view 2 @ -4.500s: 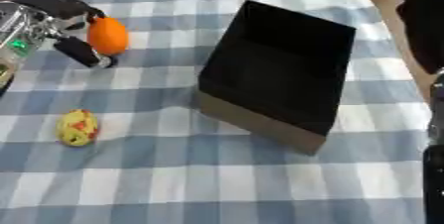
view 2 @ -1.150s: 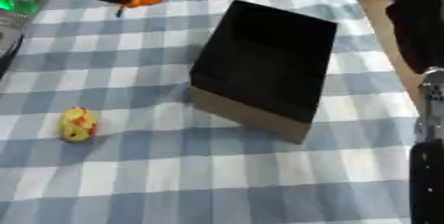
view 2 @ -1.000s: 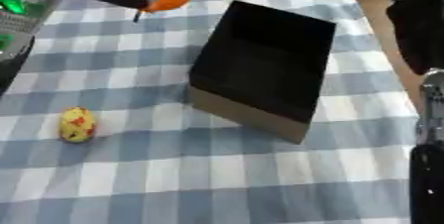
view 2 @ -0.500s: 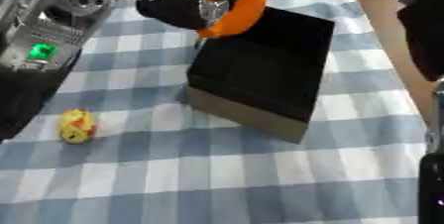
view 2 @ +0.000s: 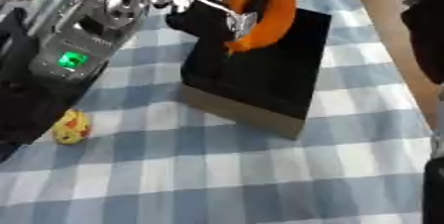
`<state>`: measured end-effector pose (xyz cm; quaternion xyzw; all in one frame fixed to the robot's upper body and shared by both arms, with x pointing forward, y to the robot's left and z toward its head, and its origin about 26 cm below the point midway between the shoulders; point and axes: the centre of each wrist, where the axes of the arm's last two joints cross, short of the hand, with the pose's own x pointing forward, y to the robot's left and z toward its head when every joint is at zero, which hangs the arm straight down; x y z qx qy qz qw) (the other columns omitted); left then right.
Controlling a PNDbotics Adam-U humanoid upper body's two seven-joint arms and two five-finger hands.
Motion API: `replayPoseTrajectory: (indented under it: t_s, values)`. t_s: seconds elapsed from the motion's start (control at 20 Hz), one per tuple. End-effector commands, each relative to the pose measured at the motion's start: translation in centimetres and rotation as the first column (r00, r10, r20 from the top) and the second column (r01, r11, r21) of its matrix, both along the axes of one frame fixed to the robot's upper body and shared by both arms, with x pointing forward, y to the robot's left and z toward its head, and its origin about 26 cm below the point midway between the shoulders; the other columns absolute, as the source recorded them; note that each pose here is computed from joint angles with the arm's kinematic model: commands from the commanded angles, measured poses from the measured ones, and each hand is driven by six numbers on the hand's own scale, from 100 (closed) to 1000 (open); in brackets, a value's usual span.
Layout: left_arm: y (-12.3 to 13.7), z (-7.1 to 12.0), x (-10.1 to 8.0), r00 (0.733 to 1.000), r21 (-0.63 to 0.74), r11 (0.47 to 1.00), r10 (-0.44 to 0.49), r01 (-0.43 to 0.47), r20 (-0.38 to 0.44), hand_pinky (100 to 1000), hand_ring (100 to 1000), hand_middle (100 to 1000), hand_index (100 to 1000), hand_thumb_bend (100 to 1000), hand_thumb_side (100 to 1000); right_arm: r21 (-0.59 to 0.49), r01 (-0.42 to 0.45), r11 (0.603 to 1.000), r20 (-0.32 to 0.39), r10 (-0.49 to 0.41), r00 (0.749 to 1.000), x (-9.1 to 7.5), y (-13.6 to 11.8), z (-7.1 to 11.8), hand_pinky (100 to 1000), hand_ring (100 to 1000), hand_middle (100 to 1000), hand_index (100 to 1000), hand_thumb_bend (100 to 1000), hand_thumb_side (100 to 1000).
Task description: Pick up objects on the table and place them in the box.
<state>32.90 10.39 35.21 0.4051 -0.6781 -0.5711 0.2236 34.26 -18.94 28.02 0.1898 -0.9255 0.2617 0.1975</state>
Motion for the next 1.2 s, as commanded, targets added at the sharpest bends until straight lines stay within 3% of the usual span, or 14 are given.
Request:
replayPoseTrajectory:
  t_s: [0.05,0.45,0.9,0.95,1.05,1.1,1.2]
  values:
    - [0.2,0.1,1.4,0.998,-0.020,1.000,0.019,-0.018,0.060,237,462,437,643,100,376,-0.004,-0.023,1.000,0.043,0.023,0.999,-0.6,0.3,1.1,1000,877,735,882,100,757]
    - [0.5,-1.6,4.4,0.994,-0.016,1.000,0.020,-0.018,0.112,248,469,447,647,100,386,-0.017,-0.042,0.999,0.054,0.043,0.998,-0.5,0.6,1.5,1000,878,735,884,100,758]
    - [1.2,-4.2,7.4,0.998,0.016,1.000,0.017,-0.018,0.062,254,474,454,647,100,374,-0.023,-0.052,0.998,0.059,0.053,0.997,-0.4,0.7,1.8,1000,879,734,886,100,764]
    - [1.2,-4.3,7.5,0.998,0.017,1.000,0.018,-0.019,0.062,309,504,480,670,100,281,-0.023,-0.052,0.998,0.059,0.053,0.997,-0.4,0.7,1.8,1000,880,734,887,100,767]
    - [1.1,-4.8,7.8,0.998,0.041,0.998,0.038,-0.040,0.046,354,530,501,692,100,301,-0.025,-0.053,0.998,0.057,0.055,0.997,-0.3,0.7,1.8,1000,880,734,887,100,768]
    - [1.2,-4.9,7.9,0.998,0.056,0.997,0.052,-0.054,0.041,497,605,557,737,100,379,-0.026,-0.054,0.998,0.056,0.056,0.997,-0.3,0.7,1.8,1000,880,734,888,100,768]
    - [1.4,-4.9,8.1,0.996,0.089,0.992,0.085,-0.088,0.036,567,652,593,771,151,421,-0.027,-0.055,0.998,0.053,0.057,0.997,-0.3,0.7,1.7,1000,880,734,888,100,768]
